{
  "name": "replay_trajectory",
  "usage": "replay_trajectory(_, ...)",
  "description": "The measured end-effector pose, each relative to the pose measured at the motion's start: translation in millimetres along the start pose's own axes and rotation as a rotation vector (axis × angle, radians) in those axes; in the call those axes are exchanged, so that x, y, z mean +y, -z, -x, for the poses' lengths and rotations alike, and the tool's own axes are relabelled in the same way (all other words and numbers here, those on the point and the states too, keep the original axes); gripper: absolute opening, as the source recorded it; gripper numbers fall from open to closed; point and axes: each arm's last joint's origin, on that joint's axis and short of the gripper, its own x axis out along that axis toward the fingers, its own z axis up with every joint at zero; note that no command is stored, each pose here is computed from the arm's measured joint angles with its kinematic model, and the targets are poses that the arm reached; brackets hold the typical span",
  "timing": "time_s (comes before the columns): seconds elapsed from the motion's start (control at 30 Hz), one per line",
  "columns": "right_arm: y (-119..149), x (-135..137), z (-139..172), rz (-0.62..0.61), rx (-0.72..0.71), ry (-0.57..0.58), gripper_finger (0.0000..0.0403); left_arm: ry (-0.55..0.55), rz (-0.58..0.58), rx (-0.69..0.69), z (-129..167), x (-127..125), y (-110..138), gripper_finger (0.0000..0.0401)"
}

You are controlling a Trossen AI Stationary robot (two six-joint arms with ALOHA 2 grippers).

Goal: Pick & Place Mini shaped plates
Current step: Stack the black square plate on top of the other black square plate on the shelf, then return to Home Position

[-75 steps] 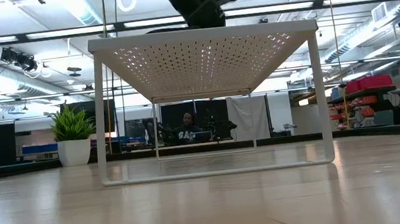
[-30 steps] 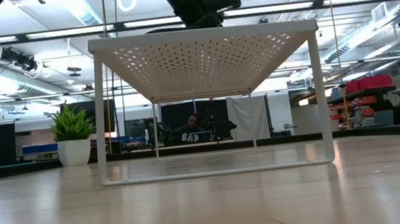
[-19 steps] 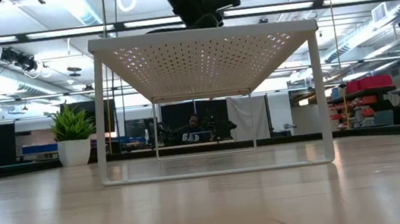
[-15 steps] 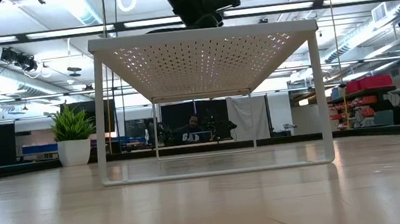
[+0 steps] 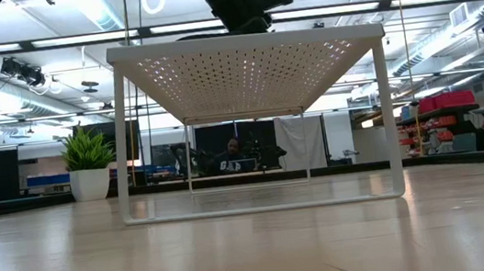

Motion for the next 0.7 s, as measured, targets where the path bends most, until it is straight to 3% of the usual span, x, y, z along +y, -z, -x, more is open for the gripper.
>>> replay_trajectory(0.17,0.0,0.0,0.1,0.0,0.0,0.0,0.0029,0.005,0.001,-0.007,0.0,0.0,-0.4,0.0012)
replay_trajectory(0.7,0.0,0.0,-0.1,0.0,0.0,0.0,0.0029,0.024,-0.009,0.019,0.6,-2.3,1.9,0.0093)
